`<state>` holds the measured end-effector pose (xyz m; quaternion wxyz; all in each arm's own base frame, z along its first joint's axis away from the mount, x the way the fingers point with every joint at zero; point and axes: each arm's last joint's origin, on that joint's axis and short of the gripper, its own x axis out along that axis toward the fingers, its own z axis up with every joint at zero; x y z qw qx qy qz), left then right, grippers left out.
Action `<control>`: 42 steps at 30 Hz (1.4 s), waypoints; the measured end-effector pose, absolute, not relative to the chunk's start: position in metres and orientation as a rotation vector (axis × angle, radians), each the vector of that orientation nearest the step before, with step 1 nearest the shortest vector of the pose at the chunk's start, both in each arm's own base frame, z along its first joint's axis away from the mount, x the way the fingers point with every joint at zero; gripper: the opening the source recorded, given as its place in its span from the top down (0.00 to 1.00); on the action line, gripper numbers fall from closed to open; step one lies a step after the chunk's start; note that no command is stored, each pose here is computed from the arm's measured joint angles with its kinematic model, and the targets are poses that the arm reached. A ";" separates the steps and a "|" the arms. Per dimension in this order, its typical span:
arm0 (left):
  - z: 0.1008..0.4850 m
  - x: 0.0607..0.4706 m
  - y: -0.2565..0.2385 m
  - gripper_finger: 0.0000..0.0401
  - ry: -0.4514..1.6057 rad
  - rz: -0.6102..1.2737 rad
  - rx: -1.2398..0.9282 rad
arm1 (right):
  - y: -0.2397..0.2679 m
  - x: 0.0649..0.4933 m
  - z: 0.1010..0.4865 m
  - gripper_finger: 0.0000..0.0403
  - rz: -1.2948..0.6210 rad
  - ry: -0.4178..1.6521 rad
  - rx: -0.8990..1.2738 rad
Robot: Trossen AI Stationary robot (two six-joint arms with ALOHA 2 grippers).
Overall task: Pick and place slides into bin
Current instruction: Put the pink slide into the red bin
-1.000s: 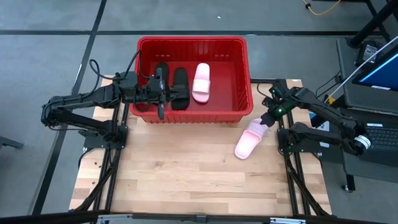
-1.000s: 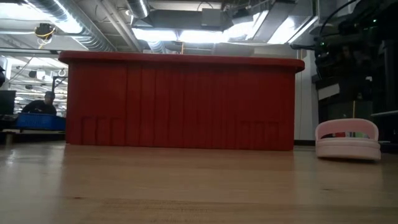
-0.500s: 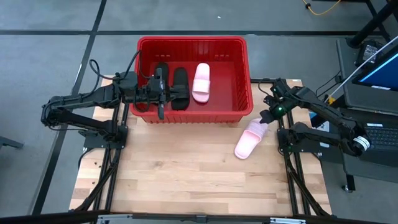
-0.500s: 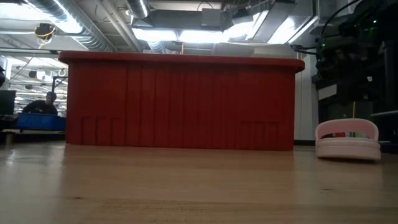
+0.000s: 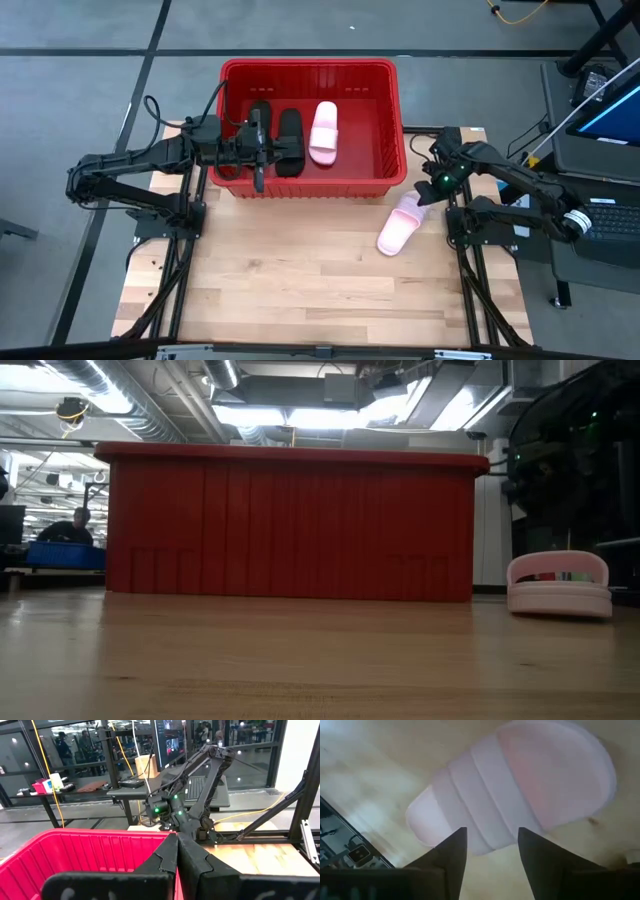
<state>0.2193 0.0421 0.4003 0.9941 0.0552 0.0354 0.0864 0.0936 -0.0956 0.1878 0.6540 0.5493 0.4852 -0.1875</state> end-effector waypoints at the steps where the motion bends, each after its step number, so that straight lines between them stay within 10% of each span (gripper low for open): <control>1: 0.400 0.219 0.042 0.99 0.071 0.173 0.111 | -0.096 0.094 0.185 0.56 -0.425 1.103 1.249; 42: 0.400 0.219 0.042 0.99 0.079 0.169 0.109 | -0.095 0.109 0.152 0.56 -0.247 1.207 1.322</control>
